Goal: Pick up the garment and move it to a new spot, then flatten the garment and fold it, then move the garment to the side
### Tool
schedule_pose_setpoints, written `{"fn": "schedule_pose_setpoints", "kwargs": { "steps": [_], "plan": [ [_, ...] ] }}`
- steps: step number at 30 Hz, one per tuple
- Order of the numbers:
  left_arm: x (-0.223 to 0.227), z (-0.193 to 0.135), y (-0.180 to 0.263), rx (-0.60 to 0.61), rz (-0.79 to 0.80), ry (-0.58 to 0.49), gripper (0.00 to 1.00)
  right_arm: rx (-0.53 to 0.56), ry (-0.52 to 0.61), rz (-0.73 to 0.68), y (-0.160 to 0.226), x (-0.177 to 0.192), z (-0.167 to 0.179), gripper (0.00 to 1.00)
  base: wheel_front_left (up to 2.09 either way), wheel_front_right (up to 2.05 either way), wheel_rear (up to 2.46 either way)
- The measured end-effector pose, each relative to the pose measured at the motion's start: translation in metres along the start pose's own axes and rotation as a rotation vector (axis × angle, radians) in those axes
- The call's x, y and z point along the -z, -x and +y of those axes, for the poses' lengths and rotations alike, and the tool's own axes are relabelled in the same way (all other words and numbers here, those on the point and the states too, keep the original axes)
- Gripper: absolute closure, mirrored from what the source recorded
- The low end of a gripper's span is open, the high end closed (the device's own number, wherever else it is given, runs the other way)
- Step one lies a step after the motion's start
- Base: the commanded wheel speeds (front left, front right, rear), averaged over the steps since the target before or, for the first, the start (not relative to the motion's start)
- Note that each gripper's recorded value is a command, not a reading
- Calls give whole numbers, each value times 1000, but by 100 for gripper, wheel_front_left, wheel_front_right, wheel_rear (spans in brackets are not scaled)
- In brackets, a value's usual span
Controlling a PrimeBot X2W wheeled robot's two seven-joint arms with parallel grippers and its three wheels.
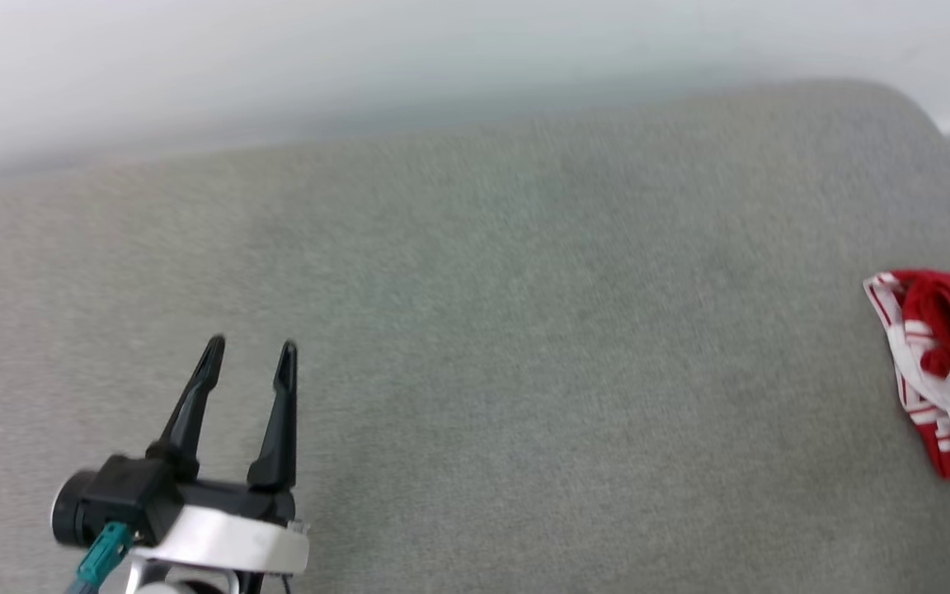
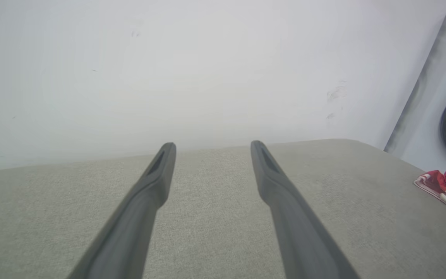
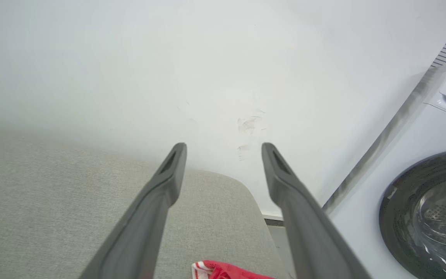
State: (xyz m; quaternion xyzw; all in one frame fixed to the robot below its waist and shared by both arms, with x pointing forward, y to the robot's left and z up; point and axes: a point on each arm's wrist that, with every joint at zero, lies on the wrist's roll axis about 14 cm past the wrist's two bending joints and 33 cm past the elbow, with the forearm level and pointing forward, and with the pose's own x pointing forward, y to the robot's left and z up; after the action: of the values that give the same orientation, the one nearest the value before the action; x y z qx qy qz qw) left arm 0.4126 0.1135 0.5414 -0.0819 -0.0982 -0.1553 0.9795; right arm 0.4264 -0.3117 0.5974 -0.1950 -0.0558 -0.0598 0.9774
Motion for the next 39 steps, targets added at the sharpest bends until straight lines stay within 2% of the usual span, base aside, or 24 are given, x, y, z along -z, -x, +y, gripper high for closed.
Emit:
{"fn": "schedule_pose_setpoints", "kwargs": {
  "steps": [10,15,21,26,39],
  "plan": [
    [-24,23,52,-125,-25,-31,0,-98,-315,-127,51,-28,77,0,0,0,0],
    [-16,25,69,-158,4,-14,0,-142,-400,-113,69,-20,100,0,0,0,0],
    [-13,33,77,-196,16,-16,0,-141,-461,-77,80,-3,112,0,0,0,0],
    [-9,34,80,-208,27,-16,0,-167,-467,-38,84,9,125,0,0,0,0],
    [-8,35,79,-217,29,-9,0,-158,-481,-15,84,19,126,0,0,0,0]
  ]
}}
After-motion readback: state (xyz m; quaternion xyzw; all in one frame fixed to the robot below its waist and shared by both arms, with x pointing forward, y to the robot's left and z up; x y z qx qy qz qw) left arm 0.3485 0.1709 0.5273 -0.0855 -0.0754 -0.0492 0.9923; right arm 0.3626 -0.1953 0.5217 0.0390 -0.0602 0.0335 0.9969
